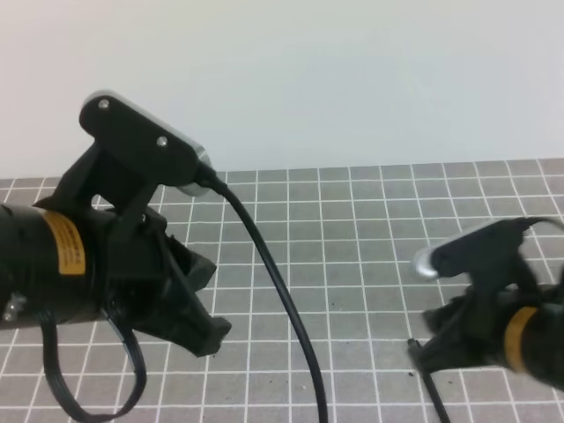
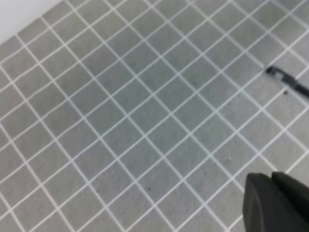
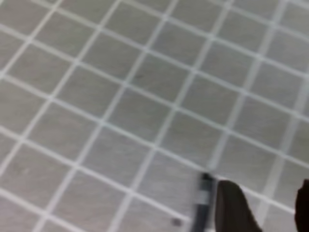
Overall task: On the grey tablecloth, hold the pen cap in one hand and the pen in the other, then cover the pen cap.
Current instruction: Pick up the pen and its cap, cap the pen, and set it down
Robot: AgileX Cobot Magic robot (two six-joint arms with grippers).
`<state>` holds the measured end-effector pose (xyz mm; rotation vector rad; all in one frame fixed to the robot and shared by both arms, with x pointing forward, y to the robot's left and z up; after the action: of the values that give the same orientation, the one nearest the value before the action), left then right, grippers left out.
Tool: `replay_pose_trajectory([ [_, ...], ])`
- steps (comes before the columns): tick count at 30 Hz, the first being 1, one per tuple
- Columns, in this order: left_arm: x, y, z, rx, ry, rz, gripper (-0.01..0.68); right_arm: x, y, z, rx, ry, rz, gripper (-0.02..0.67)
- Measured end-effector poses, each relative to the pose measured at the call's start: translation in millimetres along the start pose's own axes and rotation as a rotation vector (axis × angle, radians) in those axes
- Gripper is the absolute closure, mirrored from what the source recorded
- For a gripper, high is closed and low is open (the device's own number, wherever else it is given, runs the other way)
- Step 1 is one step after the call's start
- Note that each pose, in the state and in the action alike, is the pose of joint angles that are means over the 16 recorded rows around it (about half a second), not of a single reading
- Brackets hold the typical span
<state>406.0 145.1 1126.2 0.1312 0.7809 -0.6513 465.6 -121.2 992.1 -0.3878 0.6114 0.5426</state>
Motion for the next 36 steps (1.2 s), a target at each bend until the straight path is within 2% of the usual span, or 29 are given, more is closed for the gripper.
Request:
replay_pose_trajectory([
  [7, -3.3, 1.9, -17.5, -0.051, -0.052, -0.02, 0.674, -51.1, -26.6, 8.3, -0.018, -0.042, -0.148, 0.551],
  [13, -14.7, 7.9, -53.3, -0.151, -0.14, -0.046, 0.674, -124.4, -46.0, 0.9, -0.002, -0.157, -0.21, 0.648],
  [17, -22.8, 13.9, -79.3, -0.212, -0.252, -0.068, 0.674, -165.7, -52.7, -22.7, 0.001, -0.259, -0.223, 0.652],
  [21, -26.3, 20.4, -99.2, -0.218, -0.39, -0.079, 0.674, -184.4, -54.8, -55.2, 0.008, -0.338, -0.241, 0.652],
  [29, -28.7, 23.9, -114.5, -0.103, -0.599, -0.092, 0.674, -176.8, -55.4, -104.8, 0.007, -0.368, -0.303, 0.652],
  [36, -26.3, 23.5, -115.7, -0.024, -0.63, -0.079, 0.674, -168.7, -55.9, -116.8, 0.008, -0.351, -0.33, 0.652],
])
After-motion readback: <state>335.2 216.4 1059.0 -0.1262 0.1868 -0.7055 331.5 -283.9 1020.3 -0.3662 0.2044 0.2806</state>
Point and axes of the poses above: a point on each arm's last joint axis where the gripper is mounted, x pointing out along that axis toward the gripper, y along the wrist's bending axis when the last joint is at zero, z = x × y, the point moved 2 cm from there along x, pointing out along that axis toward the gripper, and after that the axes turned 9 degrees about -x, right-handed, at the moved point
